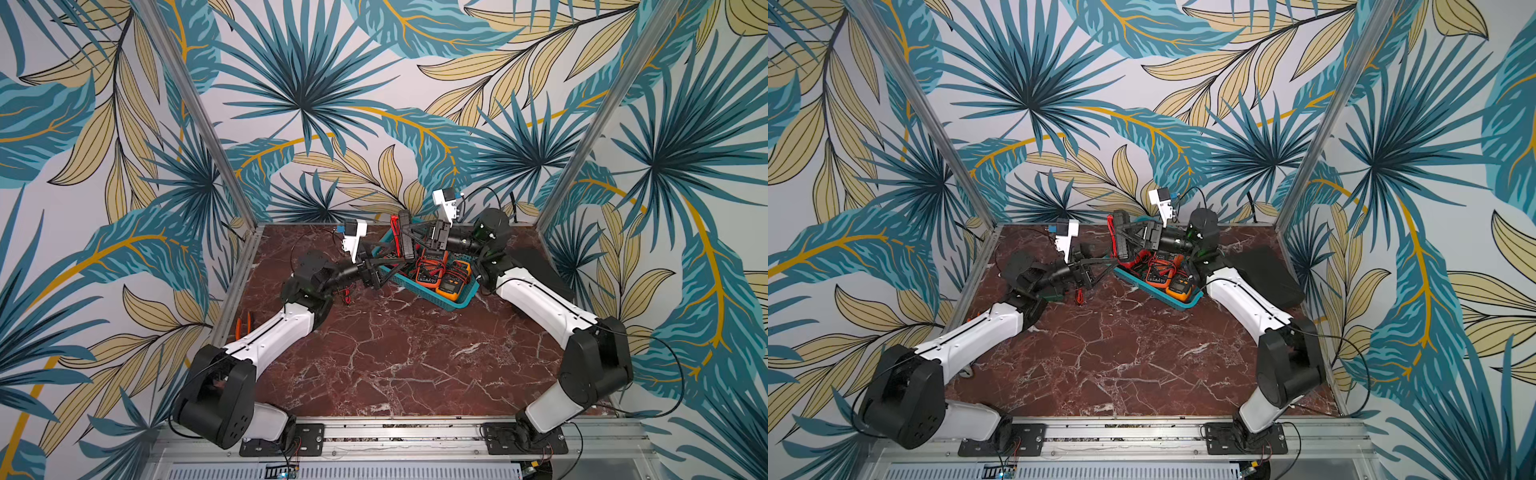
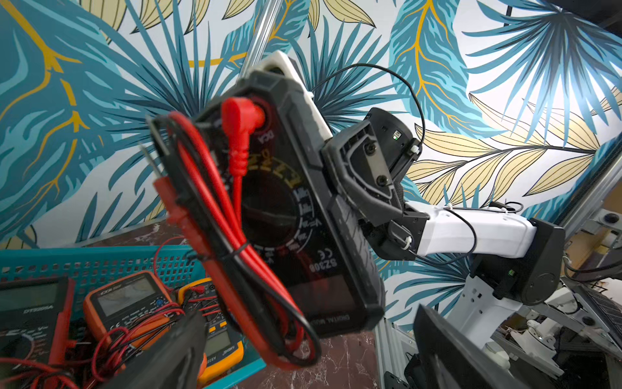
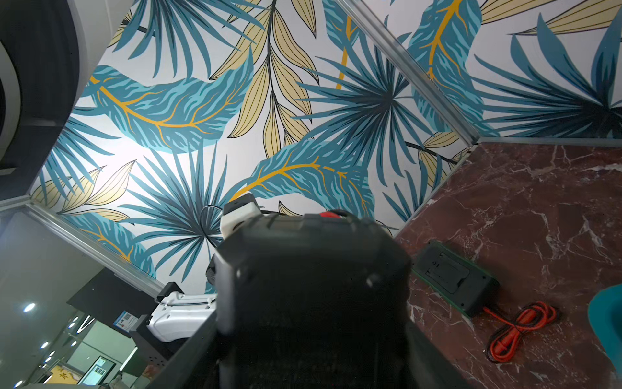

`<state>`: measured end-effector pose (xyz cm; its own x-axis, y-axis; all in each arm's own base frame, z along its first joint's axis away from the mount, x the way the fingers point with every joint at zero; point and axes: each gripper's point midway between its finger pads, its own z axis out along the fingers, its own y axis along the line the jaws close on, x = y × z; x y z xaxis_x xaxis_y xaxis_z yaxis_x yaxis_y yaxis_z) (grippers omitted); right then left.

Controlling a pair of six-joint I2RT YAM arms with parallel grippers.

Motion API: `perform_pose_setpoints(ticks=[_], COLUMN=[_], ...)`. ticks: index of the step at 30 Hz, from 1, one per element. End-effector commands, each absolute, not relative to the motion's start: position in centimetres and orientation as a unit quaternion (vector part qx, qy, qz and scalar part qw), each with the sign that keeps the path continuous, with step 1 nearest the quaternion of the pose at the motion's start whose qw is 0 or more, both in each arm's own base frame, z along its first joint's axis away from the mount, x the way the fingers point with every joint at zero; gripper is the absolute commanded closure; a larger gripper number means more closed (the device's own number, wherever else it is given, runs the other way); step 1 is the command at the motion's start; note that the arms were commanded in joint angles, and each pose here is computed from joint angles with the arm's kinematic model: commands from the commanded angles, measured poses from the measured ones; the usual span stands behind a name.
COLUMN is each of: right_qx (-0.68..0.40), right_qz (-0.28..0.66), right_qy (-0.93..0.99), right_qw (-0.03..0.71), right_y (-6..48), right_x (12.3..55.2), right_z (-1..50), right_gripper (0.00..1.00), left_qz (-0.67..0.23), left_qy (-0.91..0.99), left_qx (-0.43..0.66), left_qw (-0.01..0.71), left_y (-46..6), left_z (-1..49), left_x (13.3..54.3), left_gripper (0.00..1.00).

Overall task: Put the multimeter into the basket
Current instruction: Pick up the multimeter from the center of the board.

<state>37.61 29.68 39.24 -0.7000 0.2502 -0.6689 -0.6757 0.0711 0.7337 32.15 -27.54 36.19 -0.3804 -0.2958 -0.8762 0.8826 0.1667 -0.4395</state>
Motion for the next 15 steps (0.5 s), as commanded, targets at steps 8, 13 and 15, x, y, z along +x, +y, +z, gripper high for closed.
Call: perform_pose_setpoints(ticks=[8, 13, 15], right_qx=[-0.194, -0.197, -0.197], right_qz=[0.676, 0.661, 0.658], right_qy=[0.611, 0.623, 0.626], right_qw=[0.365, 0.37, 0.37], right_y=[29.6, 29.5, 29.5], right_x=[36.5, 36.6, 36.6], right_z=[41.0, 40.2, 39.9], right_gripper=[0.67, 0.67, 0.67], left_qz=[-0.638, -0.651, -0.654], left_qy=[0.541, 0.531, 0.528], left_qx=[0.276, 0.274, 0.269], left_qw=[0.474, 0.468, 0.47], left_y=[-29.5, -30.0, -30.0], left_z=[38.9, 39.4, 39.6], left_x=[31.9, 32.1, 32.3], left_gripper=[0.0, 0.0, 0.0])
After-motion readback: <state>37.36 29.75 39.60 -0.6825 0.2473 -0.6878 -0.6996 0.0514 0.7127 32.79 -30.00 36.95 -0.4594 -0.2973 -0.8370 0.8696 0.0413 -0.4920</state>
